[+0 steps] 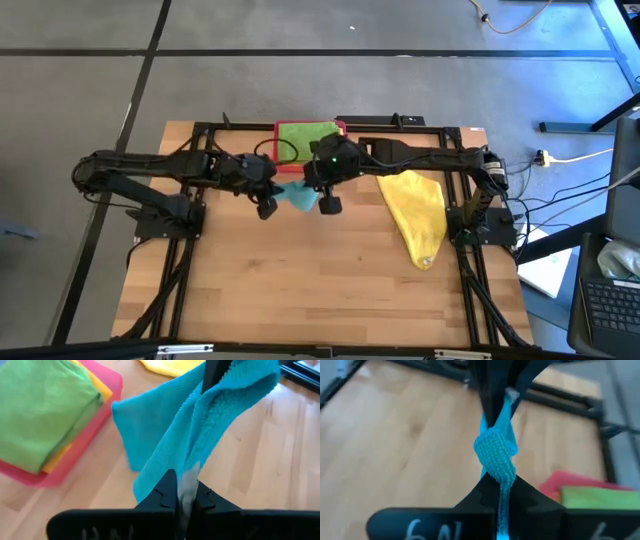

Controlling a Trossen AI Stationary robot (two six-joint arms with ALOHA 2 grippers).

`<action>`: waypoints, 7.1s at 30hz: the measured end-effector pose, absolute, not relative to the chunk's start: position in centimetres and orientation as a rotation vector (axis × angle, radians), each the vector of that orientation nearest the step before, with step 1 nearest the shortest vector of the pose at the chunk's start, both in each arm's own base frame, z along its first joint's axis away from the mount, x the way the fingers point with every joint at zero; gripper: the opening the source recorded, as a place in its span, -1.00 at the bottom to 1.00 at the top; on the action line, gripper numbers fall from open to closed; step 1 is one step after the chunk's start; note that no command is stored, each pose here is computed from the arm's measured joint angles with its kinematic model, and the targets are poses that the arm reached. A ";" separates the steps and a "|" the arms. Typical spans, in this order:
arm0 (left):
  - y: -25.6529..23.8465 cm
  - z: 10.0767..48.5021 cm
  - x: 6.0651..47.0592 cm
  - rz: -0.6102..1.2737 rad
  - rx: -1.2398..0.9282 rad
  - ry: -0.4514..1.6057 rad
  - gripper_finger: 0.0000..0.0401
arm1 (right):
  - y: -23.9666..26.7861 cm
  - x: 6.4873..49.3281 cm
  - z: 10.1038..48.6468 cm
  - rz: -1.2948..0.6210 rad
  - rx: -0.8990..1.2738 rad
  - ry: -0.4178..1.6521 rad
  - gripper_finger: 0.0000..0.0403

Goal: Fold microfiber towels
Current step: Fold the blue microfiber cloth, then stack the folded blue microfiber cloth on top of the green microfiber cloth in the bin

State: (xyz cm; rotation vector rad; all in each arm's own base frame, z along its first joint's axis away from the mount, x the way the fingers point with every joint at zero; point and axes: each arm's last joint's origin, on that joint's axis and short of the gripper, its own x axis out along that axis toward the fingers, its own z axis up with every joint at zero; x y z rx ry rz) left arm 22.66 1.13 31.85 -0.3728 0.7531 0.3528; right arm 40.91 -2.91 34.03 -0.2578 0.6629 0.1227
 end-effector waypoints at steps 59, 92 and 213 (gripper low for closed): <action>-0.1 20.3 32.8 0.166 -0.286 1.027 -1.00 | -3.4 36.1 18.3 0.202 0.142 1.056 -0.78; 2.6 17.8 31.5 0.401 -0.218 1.026 -0.56 | -5.4 36.1 15.3 0.060 0.277 1.178 -0.84; -15.0 21.6 26.8 0.512 -1.012 0.756 -0.76 | -22.8 40.6 20.8 -0.189 -0.167 0.803 -0.94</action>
